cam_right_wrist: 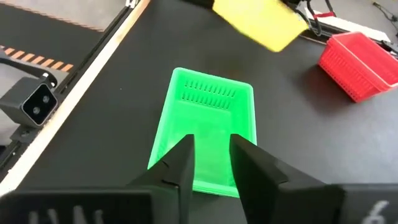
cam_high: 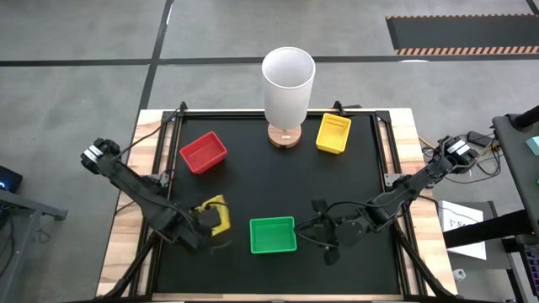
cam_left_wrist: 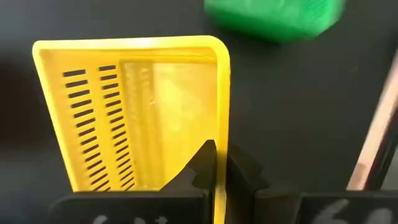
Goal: Stack baskets by color
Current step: Stack the bottom yellow bin on the stacked yellow bins
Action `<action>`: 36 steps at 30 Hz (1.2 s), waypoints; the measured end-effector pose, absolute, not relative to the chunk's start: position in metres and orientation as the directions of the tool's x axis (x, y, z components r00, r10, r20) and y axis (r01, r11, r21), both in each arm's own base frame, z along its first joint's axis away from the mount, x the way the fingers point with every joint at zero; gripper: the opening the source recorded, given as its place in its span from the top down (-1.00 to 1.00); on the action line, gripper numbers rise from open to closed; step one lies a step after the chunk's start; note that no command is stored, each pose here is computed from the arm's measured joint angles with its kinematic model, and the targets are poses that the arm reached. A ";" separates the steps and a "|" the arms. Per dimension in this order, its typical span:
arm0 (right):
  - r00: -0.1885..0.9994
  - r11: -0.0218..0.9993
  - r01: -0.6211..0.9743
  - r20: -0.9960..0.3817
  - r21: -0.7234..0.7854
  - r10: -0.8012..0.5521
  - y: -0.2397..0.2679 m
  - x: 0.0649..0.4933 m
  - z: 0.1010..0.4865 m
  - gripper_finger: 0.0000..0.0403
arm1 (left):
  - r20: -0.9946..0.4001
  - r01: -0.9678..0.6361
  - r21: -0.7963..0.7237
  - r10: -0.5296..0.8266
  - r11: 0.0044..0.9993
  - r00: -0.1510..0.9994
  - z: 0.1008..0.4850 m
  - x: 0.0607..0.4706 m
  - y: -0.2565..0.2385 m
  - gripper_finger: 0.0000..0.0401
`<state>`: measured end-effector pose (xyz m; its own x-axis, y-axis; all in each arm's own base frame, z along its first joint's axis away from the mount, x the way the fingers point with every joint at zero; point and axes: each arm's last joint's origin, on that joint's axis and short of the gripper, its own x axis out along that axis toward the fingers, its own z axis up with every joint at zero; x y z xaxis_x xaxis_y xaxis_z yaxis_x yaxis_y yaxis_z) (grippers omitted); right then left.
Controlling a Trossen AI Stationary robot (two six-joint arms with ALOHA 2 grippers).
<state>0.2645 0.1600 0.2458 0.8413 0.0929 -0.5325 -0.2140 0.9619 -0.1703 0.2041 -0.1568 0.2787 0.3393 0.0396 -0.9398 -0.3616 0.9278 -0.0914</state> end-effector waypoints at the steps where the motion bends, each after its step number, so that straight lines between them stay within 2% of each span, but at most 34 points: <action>1: 0.844 0.962 -0.214 -0.527 -0.169 0.095 0.160 0.265 0.246 0.46 | -0.922 -0.302 -0.073 0.051 0.950 0.383 0.286 0.206 -0.158 1.00; 4: 0.864 0.957 -0.224 -0.491 -0.183 0.108 0.162 0.267 0.249 0.32 | -0.855 -0.089 -0.023 0.026 0.996 0.518 0.306 0.214 -0.166 1.00; 7: 0.877 0.943 -0.250 -0.464 -0.220 0.124 0.163 0.268 0.252 0.19 | -0.785 0.150 0.040 -0.062 0.988 0.617 0.317 0.224 -0.175 1.00; 11: 0.895 0.920 -0.294 -0.413 -0.260 0.170 0.163 0.272 0.257 0.06 | -0.708 0.436 0.122 -0.230 0.892 0.668 0.324 0.232 -0.186 1.00; 17: 0.884 0.866 -0.442 -0.278 -0.235 0.376 0.152 0.286 0.272 0.00 | -0.624 0.673 0.261 -0.411 0.692 0.664 0.324 0.239 -0.196 1.00; 20: 0.858 0.822 -0.511 -0.203 -0.252 0.471 0.142 0.294 0.279 0.00 | -0.583 0.727 0.354 -0.469 0.588 0.664 0.324 0.241 -0.199 1.00; 23: 0.834 0.789 -0.551 -0.149 -0.271 0.531 0.129 0.301 0.286 0.00 | -0.550 0.732 0.434 -0.489 0.525 0.677 0.327 0.243 -0.200 1.00; 28: 0.788 0.740 -0.605 -0.086 -0.294 0.610 0.115 0.312 0.298 0.00 | -0.497 0.713 0.497 -0.512 0.494 0.701 0.331 0.251 -0.195 1.00; 32: 0.730 0.676 -0.667 -0.093 -0.311 0.677 0.113 0.323 0.297 0.00 | -0.470 0.736 0.500 -0.571 0.456 0.673 0.331 0.259 -0.187 1.00; 36: 0.669 0.617 -0.723 -0.097 -0.311 0.736 0.112 0.338 0.295 0.00 | -0.463 0.718 0.514 -0.552 0.469 0.693 0.331 0.267 -0.176 1.00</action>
<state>0.3385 0.1125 0.2952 0.6694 0.7365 -0.0972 -0.7235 0.6166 -0.3105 0.2670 -0.1757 0.3310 0.6929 -0.5523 -0.4635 0.7179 0.4690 0.5144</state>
